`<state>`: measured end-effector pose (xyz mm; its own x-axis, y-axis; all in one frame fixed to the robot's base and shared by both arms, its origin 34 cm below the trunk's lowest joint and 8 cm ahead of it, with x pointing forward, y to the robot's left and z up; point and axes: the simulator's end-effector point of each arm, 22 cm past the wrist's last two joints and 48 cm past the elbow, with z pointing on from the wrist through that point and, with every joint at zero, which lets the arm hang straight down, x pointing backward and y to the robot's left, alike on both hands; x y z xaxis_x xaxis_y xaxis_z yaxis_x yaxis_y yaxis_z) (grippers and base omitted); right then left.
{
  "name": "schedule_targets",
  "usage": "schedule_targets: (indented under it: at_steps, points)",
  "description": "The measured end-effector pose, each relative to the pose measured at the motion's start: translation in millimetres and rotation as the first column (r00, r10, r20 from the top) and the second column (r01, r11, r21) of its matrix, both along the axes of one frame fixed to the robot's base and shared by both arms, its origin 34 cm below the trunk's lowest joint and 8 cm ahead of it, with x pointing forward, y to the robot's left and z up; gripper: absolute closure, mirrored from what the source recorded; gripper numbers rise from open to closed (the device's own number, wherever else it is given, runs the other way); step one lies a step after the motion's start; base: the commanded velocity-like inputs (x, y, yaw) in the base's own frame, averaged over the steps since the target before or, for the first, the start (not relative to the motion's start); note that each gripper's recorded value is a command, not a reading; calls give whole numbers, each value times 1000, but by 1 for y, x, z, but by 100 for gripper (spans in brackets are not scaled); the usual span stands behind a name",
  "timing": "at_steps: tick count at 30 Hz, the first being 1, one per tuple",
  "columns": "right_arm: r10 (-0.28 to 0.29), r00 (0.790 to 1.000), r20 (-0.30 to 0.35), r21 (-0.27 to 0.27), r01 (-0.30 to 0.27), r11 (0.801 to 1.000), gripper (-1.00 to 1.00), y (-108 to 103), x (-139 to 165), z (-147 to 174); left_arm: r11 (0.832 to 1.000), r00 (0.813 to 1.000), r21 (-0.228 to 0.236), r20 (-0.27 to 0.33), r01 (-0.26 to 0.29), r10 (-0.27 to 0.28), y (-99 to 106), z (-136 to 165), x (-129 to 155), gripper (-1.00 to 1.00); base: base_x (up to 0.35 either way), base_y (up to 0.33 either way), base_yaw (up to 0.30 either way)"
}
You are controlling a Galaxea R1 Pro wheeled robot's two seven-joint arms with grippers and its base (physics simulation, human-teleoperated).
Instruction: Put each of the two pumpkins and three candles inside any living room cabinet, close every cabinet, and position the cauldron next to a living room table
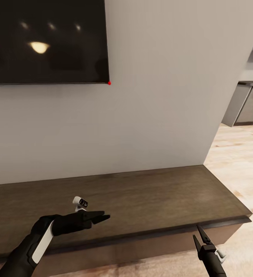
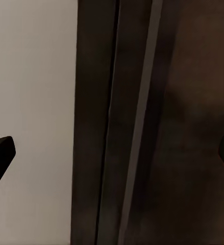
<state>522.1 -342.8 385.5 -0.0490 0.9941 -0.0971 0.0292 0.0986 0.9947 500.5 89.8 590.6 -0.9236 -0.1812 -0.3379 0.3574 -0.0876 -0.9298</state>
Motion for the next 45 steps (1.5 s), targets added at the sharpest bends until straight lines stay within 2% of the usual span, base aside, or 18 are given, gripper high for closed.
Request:
schedule_targets:
  at_steps: [15,45]
  points:
    - [-5,999,-53,19,6,1000,-100,3,-11,-20,1000,1000,-8,-9,1,-1,0,-2,0,-100,1,0,0]
    - [-1,999,-40,17,2,1000,-100,3,-10,-17,1000,1000,-9,-30,-3,3,1,-9,0,-100,11,0,0]
